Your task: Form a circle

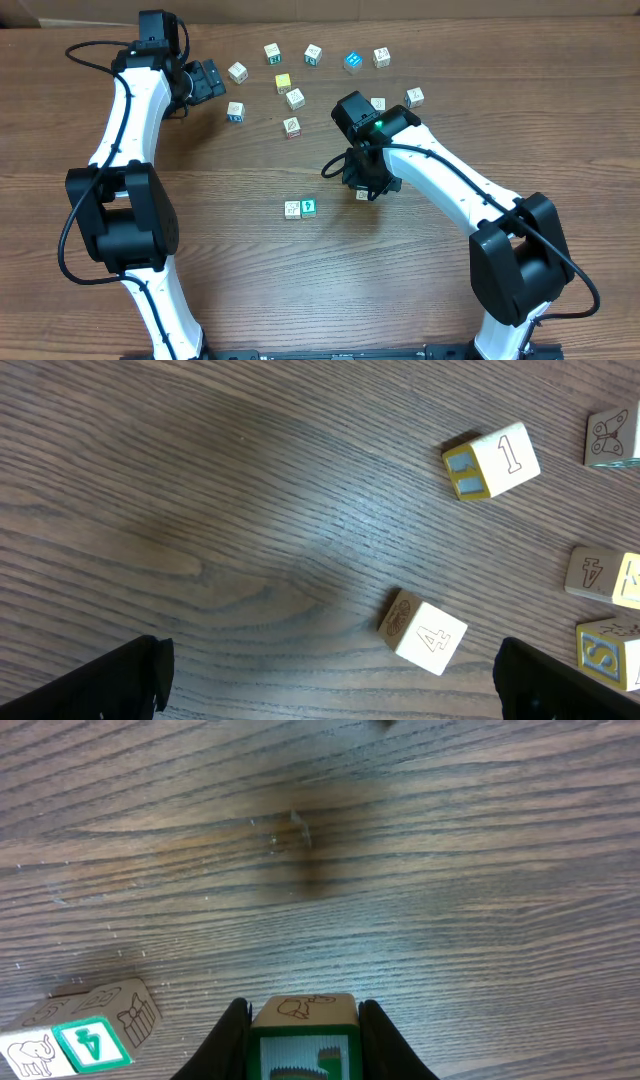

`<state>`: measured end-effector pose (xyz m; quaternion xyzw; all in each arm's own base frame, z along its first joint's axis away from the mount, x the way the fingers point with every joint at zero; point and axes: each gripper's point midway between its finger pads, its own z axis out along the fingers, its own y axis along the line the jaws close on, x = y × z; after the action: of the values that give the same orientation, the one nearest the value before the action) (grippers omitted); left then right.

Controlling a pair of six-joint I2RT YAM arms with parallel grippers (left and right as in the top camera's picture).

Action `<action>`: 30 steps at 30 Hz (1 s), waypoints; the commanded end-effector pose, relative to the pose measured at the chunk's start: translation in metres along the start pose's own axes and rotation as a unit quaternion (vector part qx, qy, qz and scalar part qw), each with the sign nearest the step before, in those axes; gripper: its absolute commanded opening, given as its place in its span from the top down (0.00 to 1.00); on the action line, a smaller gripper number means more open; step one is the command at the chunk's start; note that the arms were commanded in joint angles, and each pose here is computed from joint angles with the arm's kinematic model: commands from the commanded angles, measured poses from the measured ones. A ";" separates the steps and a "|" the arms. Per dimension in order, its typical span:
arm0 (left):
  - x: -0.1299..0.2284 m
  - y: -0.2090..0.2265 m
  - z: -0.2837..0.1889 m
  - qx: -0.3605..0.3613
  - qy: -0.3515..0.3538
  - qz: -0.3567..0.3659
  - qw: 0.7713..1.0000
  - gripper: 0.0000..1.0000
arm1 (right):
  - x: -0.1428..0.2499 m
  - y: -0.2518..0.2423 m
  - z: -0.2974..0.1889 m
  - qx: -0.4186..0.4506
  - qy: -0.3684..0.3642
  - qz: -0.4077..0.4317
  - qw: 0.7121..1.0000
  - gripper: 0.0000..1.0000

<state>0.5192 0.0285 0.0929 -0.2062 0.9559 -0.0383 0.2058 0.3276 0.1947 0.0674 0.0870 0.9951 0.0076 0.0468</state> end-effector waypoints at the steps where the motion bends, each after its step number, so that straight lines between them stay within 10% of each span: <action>1: -0.004 -0.007 -0.005 0.008 -0.007 -0.007 1.000 0.00 | -0.001 -0.003 0.003 0.008 -0.004 0.002 1.000 0.91; 30: -0.004 -0.007 -0.005 0.008 -0.007 -0.007 1.000 0.00 | -0.001 -0.003 0.006 0.011 0.000 0.002 1.000 0.91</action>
<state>0.5192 0.0285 0.0929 -0.2062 0.9559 -0.0383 0.2058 0.3279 0.1942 0.0673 0.0873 0.9950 0.0061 0.0476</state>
